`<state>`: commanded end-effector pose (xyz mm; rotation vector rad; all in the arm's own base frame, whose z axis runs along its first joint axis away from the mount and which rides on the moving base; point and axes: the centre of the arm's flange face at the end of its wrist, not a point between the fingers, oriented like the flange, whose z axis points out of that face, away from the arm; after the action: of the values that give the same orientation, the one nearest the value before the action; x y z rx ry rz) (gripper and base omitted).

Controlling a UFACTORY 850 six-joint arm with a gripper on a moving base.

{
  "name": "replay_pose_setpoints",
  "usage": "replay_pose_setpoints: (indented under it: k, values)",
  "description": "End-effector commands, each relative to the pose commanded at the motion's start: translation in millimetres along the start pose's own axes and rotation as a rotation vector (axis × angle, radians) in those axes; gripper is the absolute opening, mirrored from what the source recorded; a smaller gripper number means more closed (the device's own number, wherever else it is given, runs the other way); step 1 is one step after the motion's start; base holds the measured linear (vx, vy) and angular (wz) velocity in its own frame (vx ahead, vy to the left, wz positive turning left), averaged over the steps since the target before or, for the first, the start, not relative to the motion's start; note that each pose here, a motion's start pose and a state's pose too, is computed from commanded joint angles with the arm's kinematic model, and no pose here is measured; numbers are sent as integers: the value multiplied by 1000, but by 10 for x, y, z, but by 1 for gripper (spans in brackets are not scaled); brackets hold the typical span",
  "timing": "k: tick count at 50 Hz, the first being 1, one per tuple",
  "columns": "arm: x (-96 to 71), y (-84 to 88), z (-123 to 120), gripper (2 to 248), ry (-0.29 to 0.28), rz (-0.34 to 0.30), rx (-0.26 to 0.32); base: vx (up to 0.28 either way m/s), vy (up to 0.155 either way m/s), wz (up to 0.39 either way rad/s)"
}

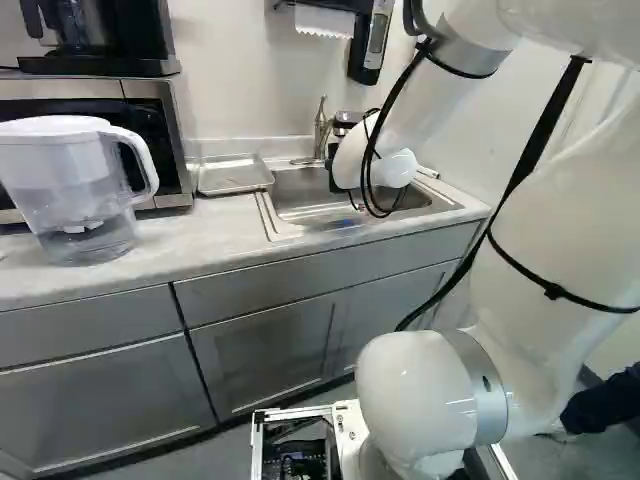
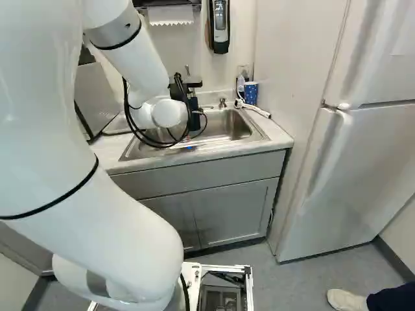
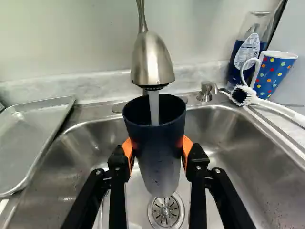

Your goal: Rinse the cup and place it in the tray

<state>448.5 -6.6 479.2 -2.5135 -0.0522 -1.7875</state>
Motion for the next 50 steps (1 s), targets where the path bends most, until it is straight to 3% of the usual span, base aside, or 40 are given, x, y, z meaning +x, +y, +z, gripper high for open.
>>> replay_pose_setpoints:
  k: [50]
  values:
    - [0, 0, 0, 119, 0, 0, 0, 0, 0, 0]
